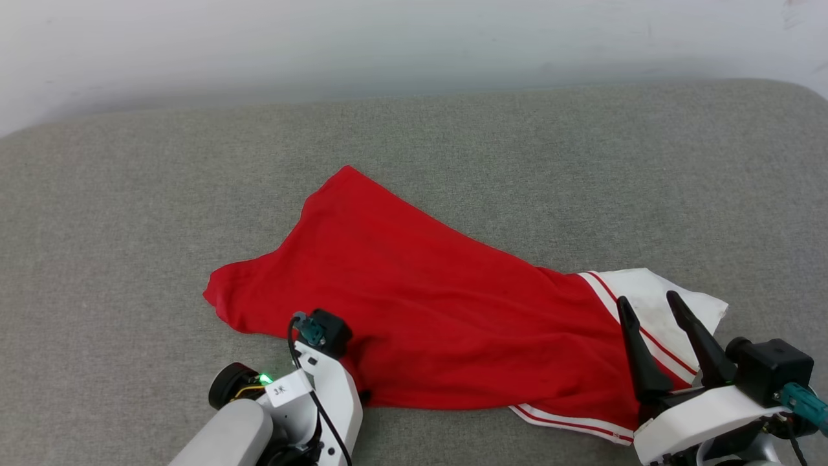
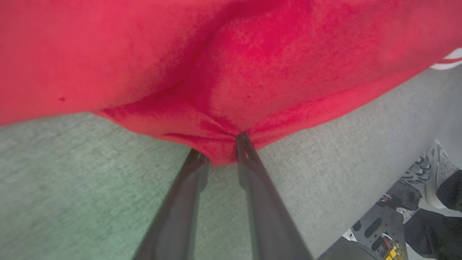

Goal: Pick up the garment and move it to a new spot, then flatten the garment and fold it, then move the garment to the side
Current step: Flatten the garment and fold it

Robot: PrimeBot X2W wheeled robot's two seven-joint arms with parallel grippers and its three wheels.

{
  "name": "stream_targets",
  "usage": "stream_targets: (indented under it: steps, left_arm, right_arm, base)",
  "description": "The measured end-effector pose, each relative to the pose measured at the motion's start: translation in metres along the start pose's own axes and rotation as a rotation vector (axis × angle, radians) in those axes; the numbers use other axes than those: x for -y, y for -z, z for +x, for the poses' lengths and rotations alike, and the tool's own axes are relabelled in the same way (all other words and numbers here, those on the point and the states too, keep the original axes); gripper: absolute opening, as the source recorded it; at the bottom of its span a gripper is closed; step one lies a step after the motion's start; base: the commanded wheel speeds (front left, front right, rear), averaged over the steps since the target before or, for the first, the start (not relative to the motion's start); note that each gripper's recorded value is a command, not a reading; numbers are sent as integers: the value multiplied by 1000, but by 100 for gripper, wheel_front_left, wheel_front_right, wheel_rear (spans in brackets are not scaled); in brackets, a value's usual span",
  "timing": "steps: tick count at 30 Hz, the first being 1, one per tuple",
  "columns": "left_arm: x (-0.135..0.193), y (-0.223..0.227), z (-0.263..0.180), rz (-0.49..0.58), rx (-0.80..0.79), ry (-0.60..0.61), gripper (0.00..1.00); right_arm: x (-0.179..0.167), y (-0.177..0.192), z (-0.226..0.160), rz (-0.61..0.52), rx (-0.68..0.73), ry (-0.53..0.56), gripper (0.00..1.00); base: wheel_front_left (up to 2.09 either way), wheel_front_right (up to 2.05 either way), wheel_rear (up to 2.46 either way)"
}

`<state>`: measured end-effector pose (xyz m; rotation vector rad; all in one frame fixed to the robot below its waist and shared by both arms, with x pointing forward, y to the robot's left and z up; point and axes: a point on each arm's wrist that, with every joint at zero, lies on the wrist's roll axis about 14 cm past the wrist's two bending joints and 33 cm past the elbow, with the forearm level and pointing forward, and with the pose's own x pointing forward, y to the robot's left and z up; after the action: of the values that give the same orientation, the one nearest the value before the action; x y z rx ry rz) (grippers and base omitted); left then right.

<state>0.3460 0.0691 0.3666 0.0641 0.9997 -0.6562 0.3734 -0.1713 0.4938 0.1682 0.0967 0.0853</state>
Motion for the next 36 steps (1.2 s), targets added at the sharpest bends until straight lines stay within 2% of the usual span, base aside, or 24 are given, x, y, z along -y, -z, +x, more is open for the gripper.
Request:
stream_targets:
  steps: [6,15,20,25,30,36]
  left_arm:
    - [-2,-20,-6,56,108,-15,0]
    - [-9,-150,-51,157,563,-99,0]
    - [-15,-199,-57,183,684,-115,0]
    - [-29,-219,-33,174,672,-113,0]
    - [-44,-207,13,156,553,-98,0]
    - [-42,-184,54,136,454,-55,0]
  right_arm:
    - [4,0,2,8,6,10,100]
    - [2,3,11,12,0,2,100]
    - [1,3,21,9,-2,-6,100]
    - [10,12,29,7,-27,18,100]
    - [21,25,34,10,-55,48,100]
    - [33,35,34,11,-76,84,100]
  base:
    - [0,0,0]
    - [0,0,0]
    - [0,0,0]
    - [0,0,0]
    - [0,0,0]
    - [0,0,0]
